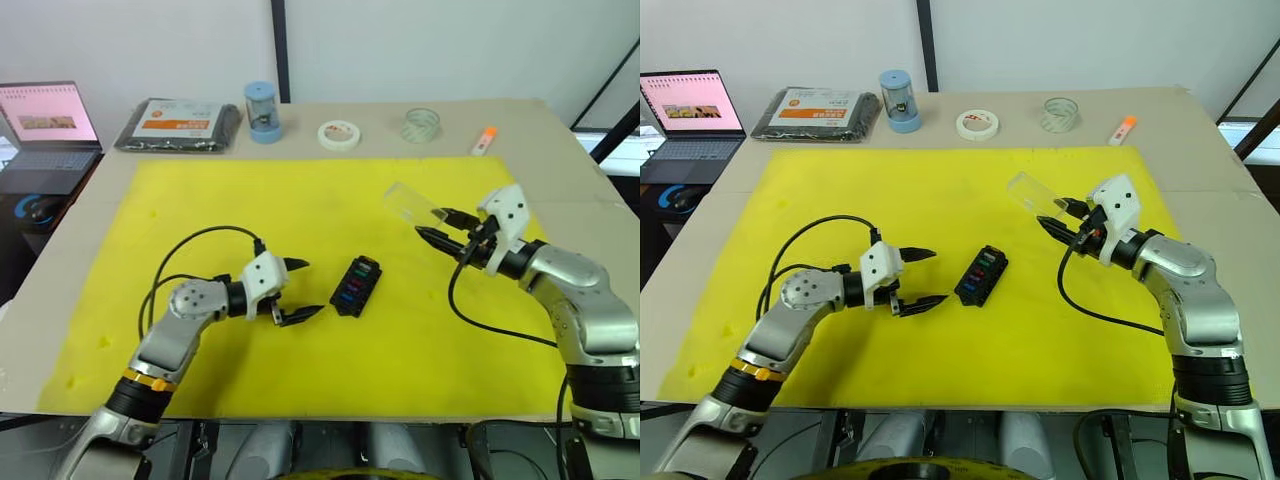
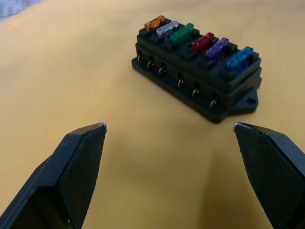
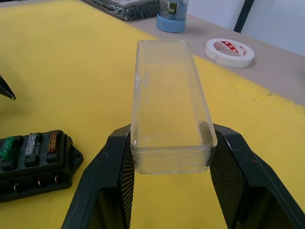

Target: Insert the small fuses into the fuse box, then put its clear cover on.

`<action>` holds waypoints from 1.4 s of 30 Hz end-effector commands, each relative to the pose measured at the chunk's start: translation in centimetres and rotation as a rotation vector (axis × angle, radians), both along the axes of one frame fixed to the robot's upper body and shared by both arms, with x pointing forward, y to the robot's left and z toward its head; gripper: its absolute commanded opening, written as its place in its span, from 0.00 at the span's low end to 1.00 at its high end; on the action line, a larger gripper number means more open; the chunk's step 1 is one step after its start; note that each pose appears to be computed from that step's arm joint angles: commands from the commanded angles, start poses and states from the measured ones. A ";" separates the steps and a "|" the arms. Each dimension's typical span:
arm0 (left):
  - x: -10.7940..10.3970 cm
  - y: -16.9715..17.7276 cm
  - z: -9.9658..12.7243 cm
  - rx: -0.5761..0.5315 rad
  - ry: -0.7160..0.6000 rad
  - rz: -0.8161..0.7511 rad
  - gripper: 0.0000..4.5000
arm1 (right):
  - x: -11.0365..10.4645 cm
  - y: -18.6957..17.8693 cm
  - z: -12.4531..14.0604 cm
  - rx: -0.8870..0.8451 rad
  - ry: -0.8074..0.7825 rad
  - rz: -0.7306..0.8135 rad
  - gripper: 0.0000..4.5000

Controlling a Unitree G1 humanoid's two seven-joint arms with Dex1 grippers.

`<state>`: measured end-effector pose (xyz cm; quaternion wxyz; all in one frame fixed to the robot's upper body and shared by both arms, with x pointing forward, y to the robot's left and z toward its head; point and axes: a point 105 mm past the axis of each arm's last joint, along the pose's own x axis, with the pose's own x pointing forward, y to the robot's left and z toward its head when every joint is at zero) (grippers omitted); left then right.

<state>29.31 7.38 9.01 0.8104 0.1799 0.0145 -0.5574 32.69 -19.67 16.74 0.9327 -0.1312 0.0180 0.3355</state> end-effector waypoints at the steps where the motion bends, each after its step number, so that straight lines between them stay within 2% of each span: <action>1: 0.1 -0.6 0.1 0.001 -0.024 -0.010 1.00 | -0.3 0.6 1.8 -0.006 -0.069 0.025 0.41; 8: 1.4 -0.3 -0.5 0.037 -0.082 0.067 1.00 | -0.4 0.6 1.6 -0.007 -0.068 0.022 0.41; 13: 3.3 0.4 0.3 0.005 -0.112 0.180 1.00 | -0.5 0.4 1.6 -0.006 -0.068 0.016 0.41; 20: 4.1 0.3 0.8 -0.027 -0.101 0.240 1.00 | -0.2 0.3 1.5 -0.002 -0.069 0.009 0.41; 24: 3.5 0.5 1.3 -0.070 -0.075 0.225 1.00 | -0.2 0.3 1.4 0.002 -0.064 0.005 0.41; 27: 1.8 0.3 1.9 -0.117 -0.018 0.129 1.00 | -0.2 0.2 1.2 0.000 -0.058 0.004 0.41; 32: -0.4 -0.1 1.8 -0.094 0.066 0.015 1.00 | -0.1 0.1 1.4 0.003 -0.061 0.001 0.41; 35: -0.4 -1.1 1.6 -0.092 0.062 0.016 1.00 | -0.1 0.1 1.4 0.002 -0.061 0.001 0.41; 42: -0.3 -3.8 -0.5 -0.074 0.063 0.053 1.00 | -0.2 0.0 1.6 0.000 -0.065 -0.015 0.41</action>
